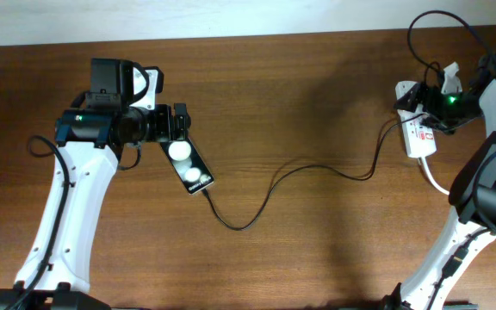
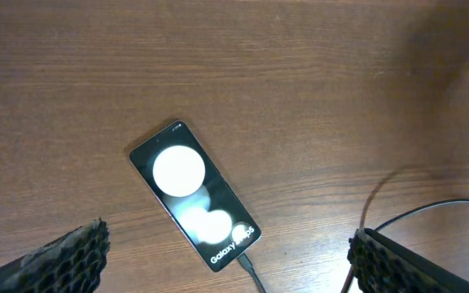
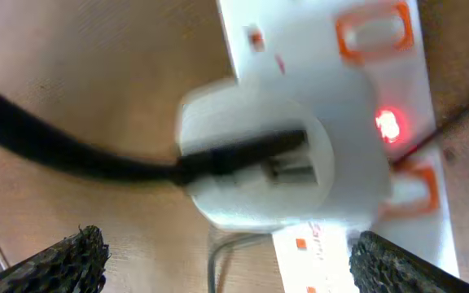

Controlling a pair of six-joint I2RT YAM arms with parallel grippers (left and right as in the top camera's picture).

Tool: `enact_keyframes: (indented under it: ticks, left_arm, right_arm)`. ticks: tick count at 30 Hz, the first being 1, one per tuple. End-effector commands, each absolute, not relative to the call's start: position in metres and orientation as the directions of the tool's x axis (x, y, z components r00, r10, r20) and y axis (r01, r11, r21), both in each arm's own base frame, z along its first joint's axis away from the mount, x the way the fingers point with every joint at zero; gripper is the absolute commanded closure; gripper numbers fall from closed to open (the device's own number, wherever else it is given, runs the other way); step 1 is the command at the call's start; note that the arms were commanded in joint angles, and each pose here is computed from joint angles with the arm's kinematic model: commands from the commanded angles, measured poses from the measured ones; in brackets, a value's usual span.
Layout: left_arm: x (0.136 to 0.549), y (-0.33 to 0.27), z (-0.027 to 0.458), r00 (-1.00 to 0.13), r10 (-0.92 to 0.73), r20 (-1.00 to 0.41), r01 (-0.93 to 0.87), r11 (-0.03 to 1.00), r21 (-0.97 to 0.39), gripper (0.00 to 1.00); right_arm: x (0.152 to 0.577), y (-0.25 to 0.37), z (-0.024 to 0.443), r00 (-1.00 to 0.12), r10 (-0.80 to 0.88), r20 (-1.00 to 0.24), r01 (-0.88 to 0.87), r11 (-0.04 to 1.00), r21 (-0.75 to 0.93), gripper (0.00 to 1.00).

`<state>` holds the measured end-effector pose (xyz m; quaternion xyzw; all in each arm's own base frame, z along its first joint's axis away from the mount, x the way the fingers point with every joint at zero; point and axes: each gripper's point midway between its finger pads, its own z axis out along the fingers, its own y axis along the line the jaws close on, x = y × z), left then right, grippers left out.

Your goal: Plug charger to phone and switch on socket

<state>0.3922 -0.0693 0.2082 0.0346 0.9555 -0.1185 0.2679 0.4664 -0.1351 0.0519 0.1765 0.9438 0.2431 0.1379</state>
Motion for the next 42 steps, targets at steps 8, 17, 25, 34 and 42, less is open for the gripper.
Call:
enact_keyframes:
  ticks: [8, 17, 25, 34, 42]
  left_arm:
    - [0.392, -0.068, 0.214, -0.843, 0.013, -0.538, 0.139, 0.971, -0.194, 0.01]
    - [0.392, -0.068, 0.214, -0.842, 0.013, -0.539, 0.139, 0.971, -0.194, 0.01]
    - [0.392, -0.065, 0.214, -0.842, 0.013, -0.539, 0.131, 0.975, -0.182, 0.01]
    - [0.392, -0.065, 0.214, -0.842, 0.013, -0.539, 0.131, 0.975, -0.182, 0.01]
    - [0.392, -0.065, 0.214, -0.842, 0.013, -0.539, 0.131, 0.975, -0.182, 0.01]
  right_arm:
    - [0.455, -0.162, 0.08, -0.885, 0.428, -0.182, 0.323, 0.847, 0.421, 0.01]
    - [0.427, -0.166, 0.168, -0.861, 0.413, -0.296, 0.322, 0.894, 0.311, 0.01]
    - [0.371, -0.148, 0.267, -0.814, 0.391, -0.428, 0.322, 0.919, 0.228, 0.01]
    - [0.346, -0.089, 0.31, -0.826, 0.287, -0.485, 0.204, 0.954, 0.218, 0.01]
    - [0.349, -0.089, 0.311, -0.82, 0.282, -0.498, 0.198, 0.956, 0.216, 0.01]
